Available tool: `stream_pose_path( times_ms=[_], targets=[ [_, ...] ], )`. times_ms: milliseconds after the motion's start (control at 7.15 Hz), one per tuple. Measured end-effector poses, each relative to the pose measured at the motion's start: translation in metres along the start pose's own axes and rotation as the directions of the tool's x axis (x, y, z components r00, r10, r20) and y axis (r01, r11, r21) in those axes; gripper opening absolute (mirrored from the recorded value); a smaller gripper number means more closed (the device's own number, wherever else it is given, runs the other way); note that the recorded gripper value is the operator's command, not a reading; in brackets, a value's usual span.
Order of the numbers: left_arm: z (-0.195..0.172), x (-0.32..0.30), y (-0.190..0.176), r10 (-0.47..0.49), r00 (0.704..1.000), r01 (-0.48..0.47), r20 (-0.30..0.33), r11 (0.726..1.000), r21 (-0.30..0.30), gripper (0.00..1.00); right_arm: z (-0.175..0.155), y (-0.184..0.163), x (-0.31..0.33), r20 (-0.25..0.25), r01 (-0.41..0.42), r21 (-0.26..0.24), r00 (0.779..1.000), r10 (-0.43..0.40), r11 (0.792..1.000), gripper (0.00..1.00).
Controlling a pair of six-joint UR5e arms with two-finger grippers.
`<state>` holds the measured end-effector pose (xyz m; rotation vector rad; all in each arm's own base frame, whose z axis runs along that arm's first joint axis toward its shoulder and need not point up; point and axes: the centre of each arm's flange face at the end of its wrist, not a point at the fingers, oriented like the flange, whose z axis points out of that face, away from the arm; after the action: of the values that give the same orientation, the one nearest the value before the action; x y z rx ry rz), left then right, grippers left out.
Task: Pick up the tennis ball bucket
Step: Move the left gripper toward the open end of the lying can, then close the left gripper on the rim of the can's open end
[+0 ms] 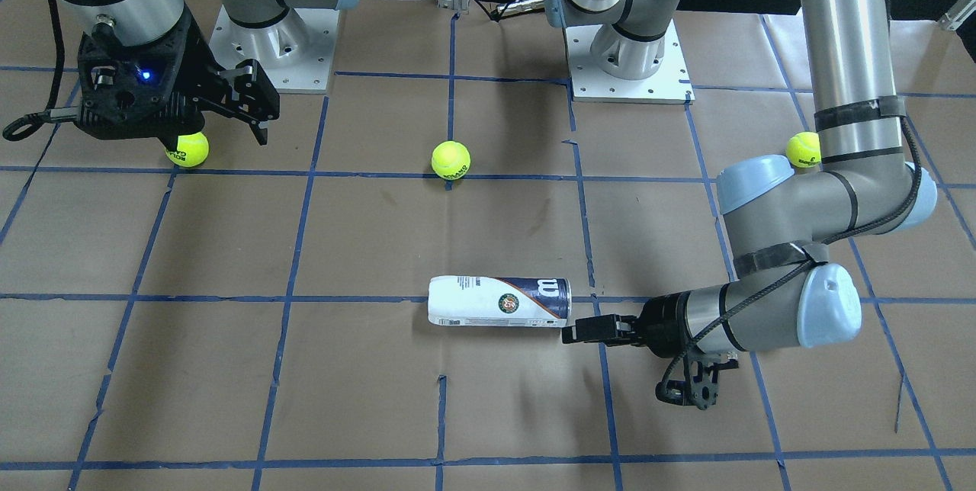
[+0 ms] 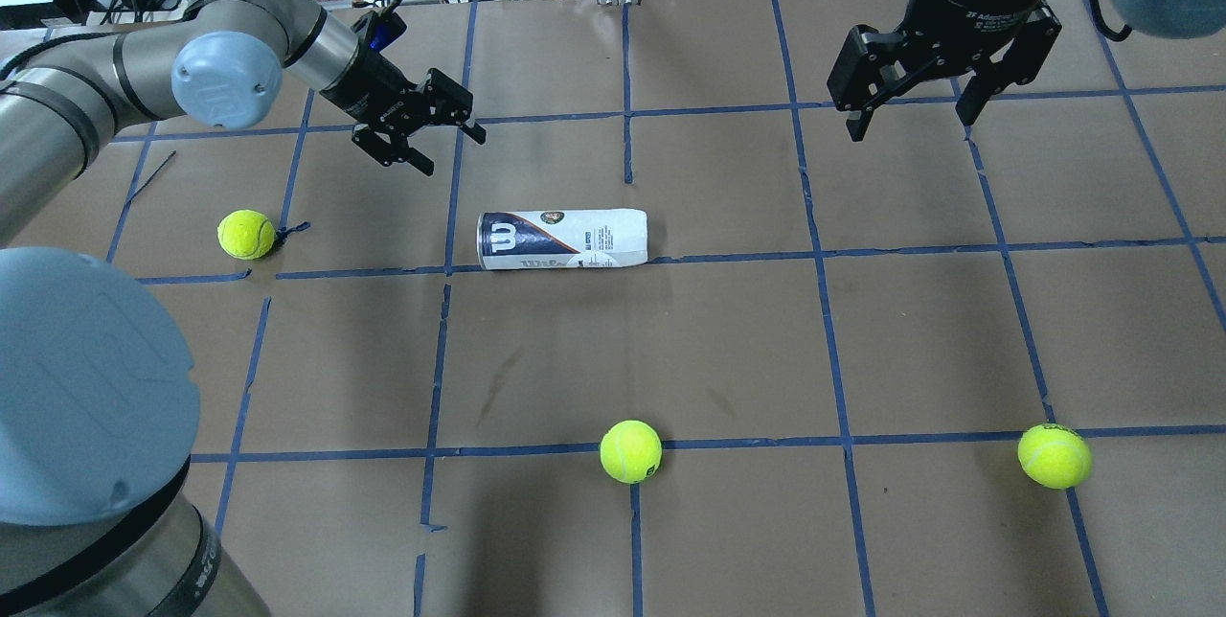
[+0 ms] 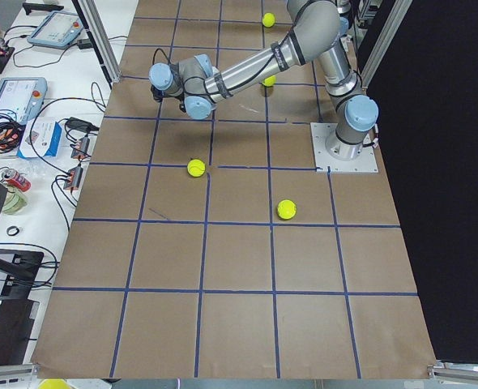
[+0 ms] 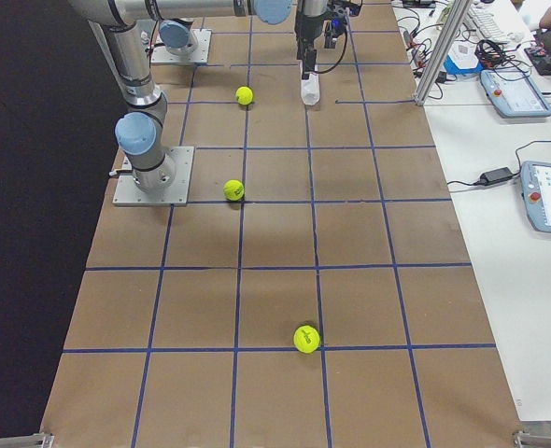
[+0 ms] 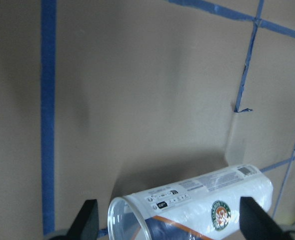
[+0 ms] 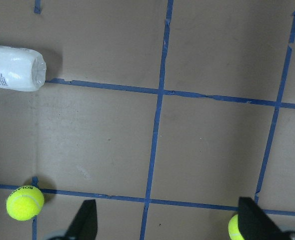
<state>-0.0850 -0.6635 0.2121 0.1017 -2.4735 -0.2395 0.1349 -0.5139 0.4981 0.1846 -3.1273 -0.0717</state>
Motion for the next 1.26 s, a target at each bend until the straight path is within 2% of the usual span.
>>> stream_pose_path(
  times_ms=[140,280,420,559,699,839,1119,1259],
  targets=[
    [0.013,-0.009,0.015,-0.015,0.999,0.013,-0.051,1.0,-0.024,0.99,0.0,0.0,0.0,0.0,0.0,0.001,1.0,0.0,1.0,1.0],
    [0.017,-0.013,0.031,-0.028,0.997,0.025,-0.076,0.999,-0.034,0.97,0.0,0.0,0.0,-0.001,0.0,0.001,1.0,0.0,1.0,1.0],
    [0.02,-0.015,0.044,-0.039,0.995,0.036,-0.093,0.998,-0.042,0.88,0.0,0.0,0.0,-0.003,0.0,0.0,1.0,0.0,1.0,1.0],
    [0.027,-0.019,0.05,-0.058,0.992,0.051,-0.115,0.997,-0.055,0.82,0.0,0.0,0.0,-0.005,0.0,-0.001,1.0,0.0,1.0,1.0],
    [0.034,-0.023,0.051,-0.073,0.987,0.064,-0.141,0.996,-0.064,0.65,0.0,0.0,0.001,-0.006,-0.002,-0.001,1.0,0.002,1.0,1.0],
    [0.036,-0.023,0.05,-0.08,0.984,0.07,-0.16,0.995,-0.066,0.36,0.0,0.0,0.002,-0.006,-0.004,-0.001,1.0,0.004,1.0,1.0],
    [0.038,-0.023,0.049,-0.089,0.978,0.078,-0.189,0.995,-0.065,0.04,0.0,0.0,0.003,-0.003,-0.005,-0.002,1.0,0.005,1.0,1.0],
    [0.039,-0.022,0.049,-0.094,0.976,0.082,-0.197,0.994,-0.066,0.0,0.0,0.0,0.003,-0.005,-0.005,-0.003,1.0,0.005,1.0,1.0]
  ],
)
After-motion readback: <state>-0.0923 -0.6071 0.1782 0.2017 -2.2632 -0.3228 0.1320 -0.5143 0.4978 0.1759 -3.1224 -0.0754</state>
